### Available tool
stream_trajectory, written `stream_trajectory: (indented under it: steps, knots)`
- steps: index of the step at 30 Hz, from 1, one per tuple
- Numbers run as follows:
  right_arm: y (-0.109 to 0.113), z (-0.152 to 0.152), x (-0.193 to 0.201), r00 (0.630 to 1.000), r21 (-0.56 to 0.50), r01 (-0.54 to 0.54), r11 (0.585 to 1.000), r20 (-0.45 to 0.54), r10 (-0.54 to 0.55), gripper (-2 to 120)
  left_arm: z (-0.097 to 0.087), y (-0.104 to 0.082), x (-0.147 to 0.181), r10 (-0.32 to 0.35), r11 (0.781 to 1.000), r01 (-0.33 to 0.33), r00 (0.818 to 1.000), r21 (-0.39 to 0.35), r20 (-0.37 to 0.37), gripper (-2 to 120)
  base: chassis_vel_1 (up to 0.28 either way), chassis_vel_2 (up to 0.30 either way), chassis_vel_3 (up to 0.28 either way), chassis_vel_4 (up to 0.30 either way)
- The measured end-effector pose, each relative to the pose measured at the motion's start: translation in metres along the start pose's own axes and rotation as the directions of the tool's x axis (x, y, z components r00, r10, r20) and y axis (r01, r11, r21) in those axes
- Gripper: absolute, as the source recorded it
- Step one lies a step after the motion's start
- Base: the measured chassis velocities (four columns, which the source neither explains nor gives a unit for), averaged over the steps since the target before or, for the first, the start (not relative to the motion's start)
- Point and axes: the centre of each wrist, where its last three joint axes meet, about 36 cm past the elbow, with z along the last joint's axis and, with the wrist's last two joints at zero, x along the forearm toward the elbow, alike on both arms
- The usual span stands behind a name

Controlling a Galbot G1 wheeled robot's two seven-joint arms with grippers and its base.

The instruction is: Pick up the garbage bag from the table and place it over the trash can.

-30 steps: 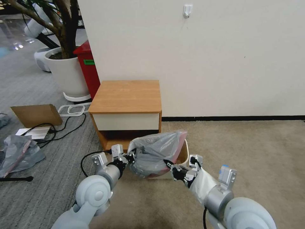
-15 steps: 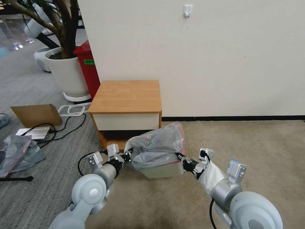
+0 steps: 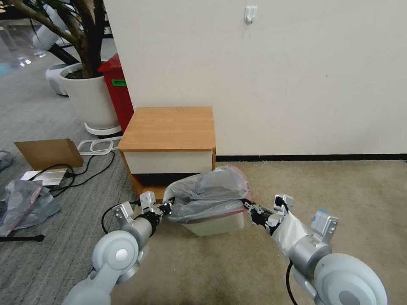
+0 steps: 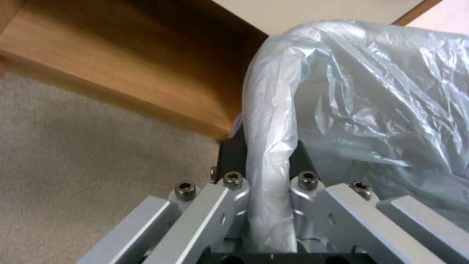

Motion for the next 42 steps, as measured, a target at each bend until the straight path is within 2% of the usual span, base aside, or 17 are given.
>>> stream_trajectory:
  steps: [2, 5, 7, 8, 11, 13, 14, 15, 18, 19, 21, 28, 34, 39, 41, 42]
  knots:
    - [0.003, 0.001, 0.004, 1.000, 0.003, 0.002, 1.000, 0.007, -0.002, 28, 0.000, 0.001, -0.002, -0.004, 1.000, 0.004, 1.000, 0.001, -0.001, 5, 0.000, 0.000, 0.000, 0.000]
    - [0.007, 0.001, 0.010, 0.999, 0.010, 0.019, 1.000, 0.049, -0.020, 43, 0.000, 0.002, -0.005, -0.008, 1.000, 0.008, 1.000, -0.001, -0.003, 5, 0.000, 0.000, 0.000, 0.000]
    - [0.006, 0.000, 0.010, 0.998, 0.013, 0.018, 1.000, 0.060, -0.018, 45, 0.000, 0.001, -0.006, -0.008, 1.000, 0.008, 1.000, -0.001, -0.004, 5, 0.000, 0.000, 0.000, 0.000]
    - [0.005, -0.002, 0.010, 0.997, 0.022, 0.015, 1.000, 0.076, -0.016, 53, 0.000, 0.001, -0.006, -0.009, 1.000, 0.009, 1.000, -0.001, -0.004, 5, 0.000, 0.000, 0.000, 0.000]
    - [0.004, -0.005, 0.011, 0.995, 0.031, 0.013, 0.999, 0.094, -0.016, 59, 0.000, 0.001, -0.007, -0.010, 1.000, 0.010, 1.000, -0.005, -0.003, 5, 0.000, 0.000, 0.000, 0.000]
    - [0.003, -0.010, 0.010, 0.990, 0.045, 0.022, 0.999, 0.138, -0.028, 71, 0.000, 0.000, -0.005, -0.008, 1.000, 0.008, 1.000, -0.017, 0.000, 5, 0.000, 0.000, 0.000, 0.000]
    - [0.002, -0.018, 0.007, 0.978, 0.064, 0.037, 0.997, 0.202, -0.049, 76, -0.001, -0.004, -0.002, 0.002, 1.000, -0.002, 1.000, -0.025, 0.004, 5, 0.000, 0.000, 0.000, 0.000]
    - [0.002, -0.018, 0.007, 0.978, 0.064, 0.037, 0.997, 0.202, -0.049, 76, -0.001, -0.004, -0.002, 0.002, 1.000, -0.002, 1.000, -0.025, 0.004, 5, 0.000, 0.000, 0.000, 0.000]
    - [-0.013, -0.026, -0.035, 0.965, 0.050, 0.032, 0.998, 0.258, -0.044, 89, -0.001, -0.010, 0.002, 0.022, 0.999, -0.021, 1.000, -0.044, 0.012, 5, 0.000, 0.000, 0.000, 0.000]
    - [-0.013, -0.026, -0.035, 0.965, 0.050, 0.032, 0.998, 0.258, -0.044, 89, -0.001, -0.010, 0.002, 0.022, 0.999, -0.021, 1.000, -0.044, 0.012, 5, 0.000, 0.000, 0.000, 0.000]
    - [-0.016, -0.027, -0.052, 0.965, 0.019, 0.027, 0.999, 0.260, -0.031, 98, -0.001, -0.012, 0.003, 0.028, 0.998, -0.027, 0.999, -0.052, 0.016, 5, 0.000, 0.000, 0.000, 0.000]
    - [-0.016, -0.025, -0.062, 0.976, -0.121, 0.044, 0.992, 0.217, -0.016, 100, -0.001, -0.016, 0.003, 0.039, 0.998, -0.038, 0.999, -0.051, 0.021, 5, 0.000, 0.000, 0.000, 0.000]
    - [-0.017, -0.020, -0.062, 0.981, -0.165, 0.028, 0.986, 0.194, 0.005, 99, 0.001, -0.017, 0.002, 0.043, 0.998, -0.042, 0.999, -0.045, 0.019, 5, 0.000, 0.000, 0.000, 0.000]
    - [-0.016, -0.019, -0.062, 0.983, -0.207, 0.038, 0.978, 0.184, 0.001, 95, 0.001, -0.017, 0.002, 0.046, 0.998, -0.045, 0.999, -0.044, 0.019, 5, 0.000, 0.000, 0.000, 0.000]
    - [-0.015, -0.019, -0.062, 0.983, -0.221, 0.046, 0.974, 0.184, -0.004, 86, 0.001, -0.017, 0.002, 0.047, 0.998, -0.046, 0.999, -0.044, 0.020, 5, 0.000, 0.000, 0.000, 0.000]
    - [-0.015, -0.019, -0.062, 0.983, -0.221, 0.046, 0.974, 0.184, -0.004, 86, 0.001, -0.017, 0.002, 0.047, 0.998, -0.046, 0.999, -0.044, 0.020, 5, 0.000, 0.000, 0.000, 0.000]
